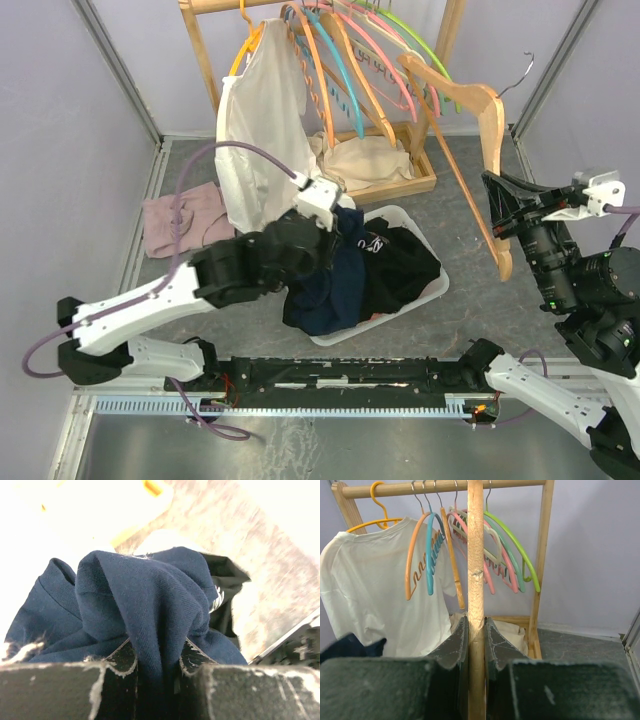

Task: Remove the t-shirt from the hanger
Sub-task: Place the T-shirt in the bin.

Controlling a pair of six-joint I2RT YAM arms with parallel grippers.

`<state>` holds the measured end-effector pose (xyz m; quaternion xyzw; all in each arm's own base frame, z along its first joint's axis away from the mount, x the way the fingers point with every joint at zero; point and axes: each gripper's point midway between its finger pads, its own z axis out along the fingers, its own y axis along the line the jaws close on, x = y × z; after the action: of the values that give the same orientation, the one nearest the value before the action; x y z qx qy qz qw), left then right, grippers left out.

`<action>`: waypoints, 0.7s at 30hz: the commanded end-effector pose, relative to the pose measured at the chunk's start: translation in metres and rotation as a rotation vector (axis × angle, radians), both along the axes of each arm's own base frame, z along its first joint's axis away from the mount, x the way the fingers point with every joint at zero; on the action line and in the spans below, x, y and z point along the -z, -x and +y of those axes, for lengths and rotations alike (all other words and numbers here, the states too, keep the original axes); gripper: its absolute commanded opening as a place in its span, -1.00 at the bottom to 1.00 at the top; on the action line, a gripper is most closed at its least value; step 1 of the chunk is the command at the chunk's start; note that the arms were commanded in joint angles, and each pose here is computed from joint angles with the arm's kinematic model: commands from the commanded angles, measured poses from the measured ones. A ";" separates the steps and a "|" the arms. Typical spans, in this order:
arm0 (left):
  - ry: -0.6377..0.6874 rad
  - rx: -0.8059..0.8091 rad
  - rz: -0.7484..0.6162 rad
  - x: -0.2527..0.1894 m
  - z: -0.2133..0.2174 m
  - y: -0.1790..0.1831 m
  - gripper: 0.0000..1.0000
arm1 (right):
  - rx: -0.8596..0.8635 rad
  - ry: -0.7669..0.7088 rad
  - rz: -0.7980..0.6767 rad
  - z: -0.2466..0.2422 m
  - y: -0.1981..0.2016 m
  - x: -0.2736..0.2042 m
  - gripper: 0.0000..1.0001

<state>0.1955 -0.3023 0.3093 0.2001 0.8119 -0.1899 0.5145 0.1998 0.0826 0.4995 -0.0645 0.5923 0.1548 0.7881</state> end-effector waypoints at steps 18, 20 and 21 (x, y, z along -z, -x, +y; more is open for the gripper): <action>0.387 0.284 -0.408 -0.231 0.011 0.032 -0.95 | 0.033 -0.044 -0.051 -0.013 0.006 -0.013 -0.96; 0.358 0.290 -0.369 -0.217 -0.001 0.029 -0.95 | 0.037 -0.045 -0.051 -0.014 0.006 -0.013 -0.96; 0.351 0.298 -0.347 -0.210 -0.006 0.029 -0.95 | 0.039 -0.043 -0.050 -0.014 0.006 -0.012 -0.96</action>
<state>0.1684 -0.2930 0.5020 0.2478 0.6516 -0.3397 0.6313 0.1979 0.0777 0.4972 -0.0585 0.5919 0.1504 0.7897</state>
